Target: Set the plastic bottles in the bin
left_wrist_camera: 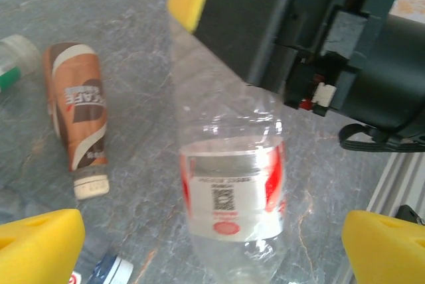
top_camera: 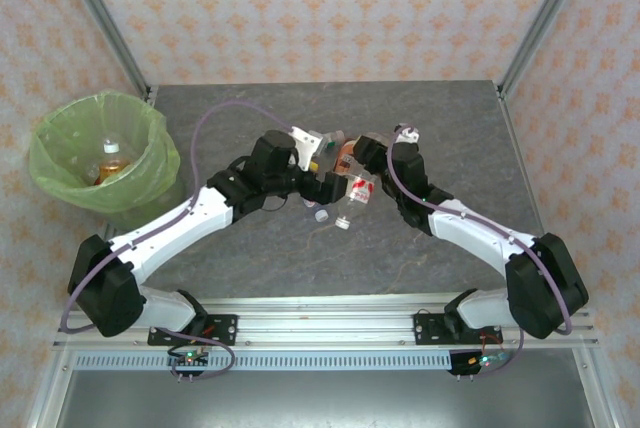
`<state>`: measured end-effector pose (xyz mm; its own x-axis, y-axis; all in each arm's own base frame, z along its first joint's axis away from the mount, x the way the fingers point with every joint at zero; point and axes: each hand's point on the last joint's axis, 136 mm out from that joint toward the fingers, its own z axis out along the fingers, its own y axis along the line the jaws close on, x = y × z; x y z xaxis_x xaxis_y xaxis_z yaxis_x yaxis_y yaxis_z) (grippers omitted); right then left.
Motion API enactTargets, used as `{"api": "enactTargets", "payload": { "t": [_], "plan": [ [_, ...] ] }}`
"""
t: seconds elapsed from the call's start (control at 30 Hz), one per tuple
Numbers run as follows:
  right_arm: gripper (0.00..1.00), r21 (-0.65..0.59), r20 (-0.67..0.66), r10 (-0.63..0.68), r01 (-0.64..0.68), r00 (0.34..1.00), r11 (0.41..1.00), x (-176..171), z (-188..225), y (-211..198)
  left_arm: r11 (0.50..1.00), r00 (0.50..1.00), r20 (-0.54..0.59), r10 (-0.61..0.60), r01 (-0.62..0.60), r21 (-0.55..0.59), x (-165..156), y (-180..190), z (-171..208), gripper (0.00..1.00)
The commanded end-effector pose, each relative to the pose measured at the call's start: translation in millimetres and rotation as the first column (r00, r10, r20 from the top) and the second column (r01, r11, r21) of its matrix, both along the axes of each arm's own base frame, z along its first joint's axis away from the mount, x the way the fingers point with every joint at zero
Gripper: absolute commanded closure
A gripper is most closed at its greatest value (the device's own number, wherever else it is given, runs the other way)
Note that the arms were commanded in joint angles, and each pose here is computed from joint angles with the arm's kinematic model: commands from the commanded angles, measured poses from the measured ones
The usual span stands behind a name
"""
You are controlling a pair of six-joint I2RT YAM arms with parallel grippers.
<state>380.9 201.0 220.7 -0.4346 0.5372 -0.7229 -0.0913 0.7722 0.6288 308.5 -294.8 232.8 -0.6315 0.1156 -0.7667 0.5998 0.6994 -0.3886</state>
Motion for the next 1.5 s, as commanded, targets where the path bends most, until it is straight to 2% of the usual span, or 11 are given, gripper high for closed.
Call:
{"api": "enactTargets", "payload": {
  "t": [0.0, 0.2, 0.37, 0.53, 0.63, 0.7, 0.9, 1.3, 1.47],
  "plan": [
    [0.41, 0.099, 0.100, 0.030, -0.040, 0.995, 0.994, 0.0, 44.1, 12.2, 0.999, 0.998, 0.044, -0.040, 0.041, -0.022, 2.5, -16.0, 6.7, 0.00],
    [0.41, 0.129, 0.128, 0.065, -0.082, 0.990, 0.988, -3.5, 60.2, 26.5, 0.999, 0.999, 0.012, -0.035, 0.034, 0.036, 8.0, -32.4, -14.6, 0.02],
    [0.40, 0.171, 0.133, 0.089, -0.111, 0.987, 0.979, -6.5, 65.6, 34.2, 0.999, 0.999, -0.001, -0.038, 0.038, 0.014, 13.5, -41.5, -18.1, 0.14],
    [0.39, 0.185, 0.115, 0.065, -0.086, 0.991, 0.979, -5.6, 60.9, 31.3, 0.999, 1.000, -0.012, -0.027, 0.027, 0.018, 15.3, -41.9, -23.0, 0.24],
    [0.39, 0.190, 0.107, 0.068, -0.088, 0.992, 0.978, -5.9, 58.6, 32.1, 0.999, 1.000, -0.015, -0.021, 0.022, 0.024, 15.5, -40.7, -24.7, 0.34],
    [0.38, 0.194, 0.105, 0.066, -0.086, 0.992, 0.977, -5.7, 58.4, 31.8, 0.999, 1.000, -0.019, -0.017, 0.018, 0.031, 15.2, -39.3, -26.3, 0.37],
    [0.28, 0.161, 0.081, 0.104, -0.116, 0.991, 0.980, -6.6, 55.7, 37.7, 0.999, 1.000, 0.006, 0.010, -0.011, 0.045, 18.8, -33.5, -20.6, 0.38],
    [0.14, 0.120, 0.074, 0.060, -0.068, 0.995, 0.990, -8.2, 54.2, 23.7, 0.996, 0.997, 0.008, 0.075, -0.076, 0.050, 28.3, -27.1, -22.8, 0.40],
    [0.01, 0.118, 0.075, 0.044, -0.053, 0.996, 0.992, -8.8, 55.2, 14.9, 0.992, 0.994, -0.004, 0.112, -0.111, 0.052, 34.9, -20.9, -26.9, 0.41]
  ]
}}
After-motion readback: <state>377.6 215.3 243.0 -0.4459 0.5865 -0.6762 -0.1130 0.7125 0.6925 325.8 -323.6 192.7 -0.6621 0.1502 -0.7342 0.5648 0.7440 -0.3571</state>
